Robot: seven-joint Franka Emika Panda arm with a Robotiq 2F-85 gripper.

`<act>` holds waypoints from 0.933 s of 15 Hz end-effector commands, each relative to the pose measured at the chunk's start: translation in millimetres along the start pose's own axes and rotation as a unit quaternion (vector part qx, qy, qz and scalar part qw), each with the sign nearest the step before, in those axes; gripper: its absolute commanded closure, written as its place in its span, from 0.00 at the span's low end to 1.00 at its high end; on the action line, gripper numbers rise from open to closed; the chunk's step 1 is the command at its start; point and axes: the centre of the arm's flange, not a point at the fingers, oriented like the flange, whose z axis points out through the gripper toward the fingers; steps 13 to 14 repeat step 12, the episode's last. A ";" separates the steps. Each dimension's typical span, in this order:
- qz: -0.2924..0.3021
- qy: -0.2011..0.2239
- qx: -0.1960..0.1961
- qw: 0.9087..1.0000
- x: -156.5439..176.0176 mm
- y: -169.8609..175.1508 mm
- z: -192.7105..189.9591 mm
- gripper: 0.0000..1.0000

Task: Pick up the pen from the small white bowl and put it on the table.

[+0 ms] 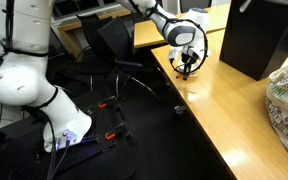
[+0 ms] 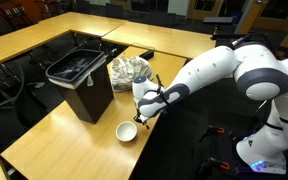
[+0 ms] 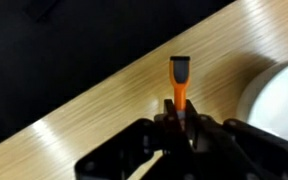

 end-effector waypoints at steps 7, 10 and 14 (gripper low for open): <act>0.010 0.057 -0.016 0.998 -17.5 9.8 -48.4 0.11; -0.026 0.071 -0.004 0.997 -33.8 7.9 -88.0 0.00; -0.051 0.114 0.003 0.992 -46.7 6.3 -111.4 0.00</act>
